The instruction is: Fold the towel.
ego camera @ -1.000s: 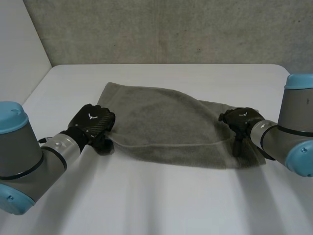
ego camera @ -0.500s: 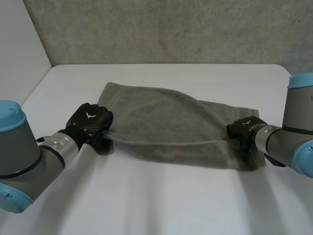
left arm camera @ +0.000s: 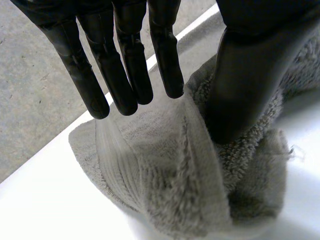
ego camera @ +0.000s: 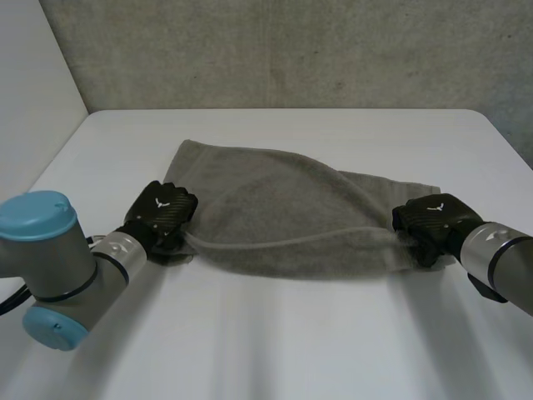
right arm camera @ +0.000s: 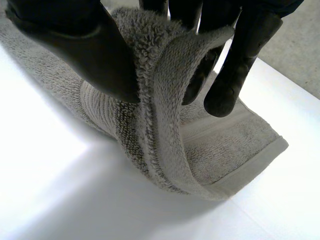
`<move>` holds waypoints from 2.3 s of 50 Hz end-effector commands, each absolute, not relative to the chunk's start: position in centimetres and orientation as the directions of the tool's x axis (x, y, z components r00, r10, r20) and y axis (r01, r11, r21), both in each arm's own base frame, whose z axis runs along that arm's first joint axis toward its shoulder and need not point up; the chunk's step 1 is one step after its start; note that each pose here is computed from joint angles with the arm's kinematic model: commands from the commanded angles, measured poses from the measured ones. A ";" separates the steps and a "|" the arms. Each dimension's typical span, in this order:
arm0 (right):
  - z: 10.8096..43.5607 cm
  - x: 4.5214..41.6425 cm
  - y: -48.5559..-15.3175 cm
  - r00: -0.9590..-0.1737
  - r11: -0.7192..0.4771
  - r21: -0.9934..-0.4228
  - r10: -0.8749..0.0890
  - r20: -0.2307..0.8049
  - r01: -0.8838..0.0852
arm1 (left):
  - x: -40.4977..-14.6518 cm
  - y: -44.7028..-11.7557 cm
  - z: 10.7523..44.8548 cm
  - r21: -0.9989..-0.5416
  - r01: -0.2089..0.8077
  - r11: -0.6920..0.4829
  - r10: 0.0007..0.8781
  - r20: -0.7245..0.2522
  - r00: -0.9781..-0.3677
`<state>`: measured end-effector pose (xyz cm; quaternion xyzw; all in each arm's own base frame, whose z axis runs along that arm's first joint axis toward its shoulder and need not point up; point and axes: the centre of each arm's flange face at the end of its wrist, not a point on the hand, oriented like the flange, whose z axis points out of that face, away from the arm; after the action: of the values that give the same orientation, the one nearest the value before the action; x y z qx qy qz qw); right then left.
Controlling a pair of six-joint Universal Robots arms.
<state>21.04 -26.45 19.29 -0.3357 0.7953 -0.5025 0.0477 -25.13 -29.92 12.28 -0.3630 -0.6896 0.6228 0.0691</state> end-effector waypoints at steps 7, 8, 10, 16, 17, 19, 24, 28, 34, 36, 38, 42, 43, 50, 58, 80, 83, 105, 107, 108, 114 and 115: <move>21.9 18.3 -27.7 -0.821 0.249 -0.877 -0.519 0.236 -0.410 | -25.1 -32.2 11.2 -0.872 0.483 -0.081 0.513 -0.452 -0.730; 22.1 17.9 -27.8 -0.827 0.247 -0.881 -0.509 0.237 -0.405 | -25.1 -32.4 11.1 -0.871 0.485 -0.082 0.507 -0.455 -0.732; 22.4 17.6 -27.9 -0.832 0.242 -0.885 -0.502 0.236 -0.397 | -25.1 -32.7 11.0 -0.871 0.484 -0.079 0.504 -0.454 -0.735; 23.9 16.8 -28.1 -0.853 0.219 -0.911 -0.477 0.212 -0.349 | -24.9 -33.1 11.2 -0.870 0.487 -0.073 0.490 -0.456 -0.742; 24.3 16.6 -28.1 -0.855 0.209 -0.917 -0.473 0.210 -0.341 | -24.7 -33.1 11.6 -0.870 0.487 -0.072 0.481 -0.458 -0.747; 24.9 16.5 -28.1 -0.858 0.193 -0.923 -0.469 0.212 -0.333 | -24.4 -33.3 12.5 -0.871 0.484 -0.084 0.465 -0.464 -0.754; 27.2 16.4 -28.0 -0.862 0.132 -0.940 -0.455 0.226 -0.316 | -23.8 -32.4 16.4 -0.877 0.463 -0.131 0.432 -0.471 -0.769; 29.8 16.6 -27.9 -0.865 0.071 -0.957 -0.452 0.220 -0.280 | -23.6 -31.0 20.1 -0.876 0.447 -0.178 0.415 -0.479 -0.773; 32.4 17.2 -27.6 -0.849 0.044 -0.968 -0.492 0.193 -0.246 | -23.7 -26.9 27.9 -0.883 0.339 -0.324 0.440 -0.458 -0.772; 32.8 17.3 -27.6 -0.847 0.037 -0.969 -0.494 0.196 -0.245 | -23.8 -26.4 29.0 -0.885 0.312 -0.345 0.457 -0.449 -0.768; 33.0 17.2 -27.7 -0.847 0.035 -0.969 -0.494 0.198 -0.246 | -23.7 -26.0 29.6 -0.890 0.291 -0.352 0.474 -0.437 -0.764; 32.4 17.3 -28.0 -0.839 0.072 -0.962 -0.510 0.190 -0.262 | -23.6 -25.6 30.0 -0.909 0.267 -0.320 0.527 -0.405 -0.747; 32.4 17.3 -28.0 -0.839 0.072 -0.962 -0.510 0.190 -0.262 | -23.6 -25.6 30.0 -0.909 0.267 -0.320 0.527 -0.405 -0.747; 27.8 19.8 -30.8 -0.759 0.152 -0.895 -0.599 0.253 -0.418 | -23.4 -30.4 23.5 -0.940 0.337 -0.056 0.592 -0.304 -0.747; 23.8 23.7 -34.0 -0.687 0.107 -0.832 -0.625 0.369 -0.544 | -24.9 -36.5 19.3 -0.924 0.377 0.065 0.573 -0.275 -0.772; 33.0 26.6 -37.4 -0.863 -0.387 -0.908 -0.392 0.318 -0.159 | -29.6 -38.4 36.8 -0.871 -0.034 -0.491 0.436 -0.212 -0.875; 29.3 26.7 -37.1 -0.841 -0.307 -0.928 -0.428 0.332 -0.210 | -29.4 -38.3 30.7 -0.937 0.021 -0.349 0.484 -0.199 -0.852; 20.3 21.8 -32.9 -0.770 -0.051 -0.882 -0.466 0.436 -0.468 | -25.6 -32.0 16.2 -0.860 0.451 -0.240 0.522 -0.506 -0.687; 20.3 21.4 -32.8 -0.776 -0.043 -0.883 -0.459 0.432 -0.467 | -25.5 -31.8 16.2 -0.860 0.453 -0.236 0.521 -0.505 -0.688; 20.3 21.2 -32.6 -0.778 -0.036 -0.883 -0.459 0.430 -0.468 | -25.3 -31.7 16.0 -0.861 0.455 -0.229 0.522 -0.503 -0.689; 19.8 20.7 -32.0 -0.782 -0.007 -0.881 -0.458 0.424 -0.473 | -25.3 -31.8 15.2 -0.857 0.465 -0.220 0.519 -0.507 -0.688; 19.7 20.7 -32.0 -0.782 -0.007 -0.881 -0.458 0.424 -0.473 | -25.3 -31.8 15.2 -0.857 0.465 -0.220 0.519 -0.507 -0.688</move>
<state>21.07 -32.38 20.23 -0.3327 0.6963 -0.6360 -0.0050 -25.27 -31.69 15.81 -0.3964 -0.6196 0.6771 0.0206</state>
